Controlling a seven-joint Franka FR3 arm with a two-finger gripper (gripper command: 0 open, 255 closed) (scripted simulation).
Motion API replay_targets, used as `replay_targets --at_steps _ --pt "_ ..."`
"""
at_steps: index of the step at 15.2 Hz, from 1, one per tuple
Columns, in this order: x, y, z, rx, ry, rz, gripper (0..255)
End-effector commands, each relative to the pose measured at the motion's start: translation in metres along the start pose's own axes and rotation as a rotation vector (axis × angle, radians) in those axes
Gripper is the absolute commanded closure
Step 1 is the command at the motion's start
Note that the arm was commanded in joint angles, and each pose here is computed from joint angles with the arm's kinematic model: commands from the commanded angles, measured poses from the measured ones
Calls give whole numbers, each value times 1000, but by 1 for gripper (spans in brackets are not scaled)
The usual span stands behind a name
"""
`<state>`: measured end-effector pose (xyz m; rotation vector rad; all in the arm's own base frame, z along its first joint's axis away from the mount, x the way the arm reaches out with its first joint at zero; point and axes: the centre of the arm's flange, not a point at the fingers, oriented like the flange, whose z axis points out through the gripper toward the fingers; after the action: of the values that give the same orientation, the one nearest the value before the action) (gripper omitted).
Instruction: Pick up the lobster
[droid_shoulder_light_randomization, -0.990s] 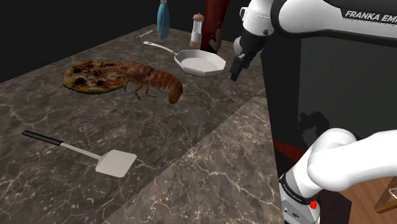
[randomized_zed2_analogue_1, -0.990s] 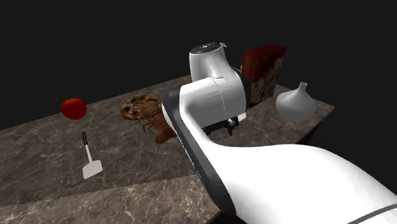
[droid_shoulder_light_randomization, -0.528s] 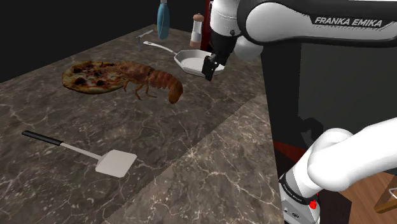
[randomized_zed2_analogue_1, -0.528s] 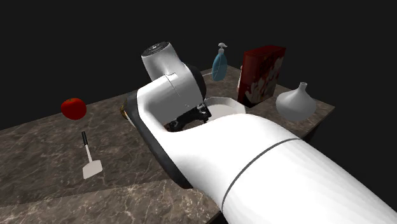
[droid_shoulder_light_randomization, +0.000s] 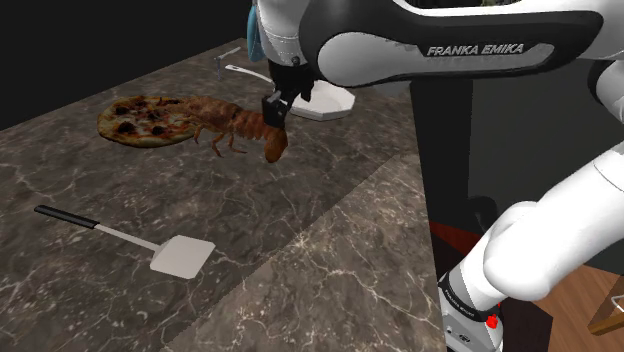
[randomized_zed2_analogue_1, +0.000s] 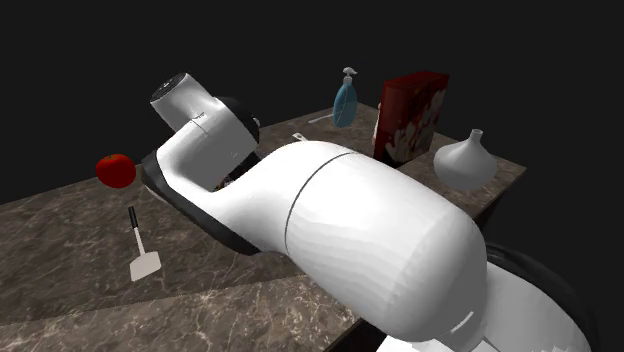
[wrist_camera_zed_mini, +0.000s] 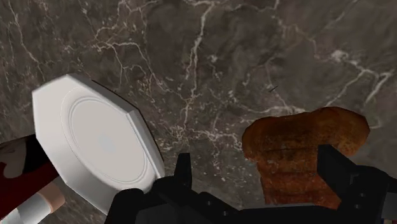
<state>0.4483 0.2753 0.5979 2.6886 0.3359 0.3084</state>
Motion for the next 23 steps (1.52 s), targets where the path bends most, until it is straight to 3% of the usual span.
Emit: replay_targets --at_steps 1,3,12,13,23 --pt "16 -23 -4 -30 14 -8 0" --pt "31 -45 -7 -58 25 -18 0" --pt "24 -62 29 -58 25 -18 0" --pt "23 -61 28 -58 25 -17 255" --pt "25 -60 24 -58 25 -18 255"
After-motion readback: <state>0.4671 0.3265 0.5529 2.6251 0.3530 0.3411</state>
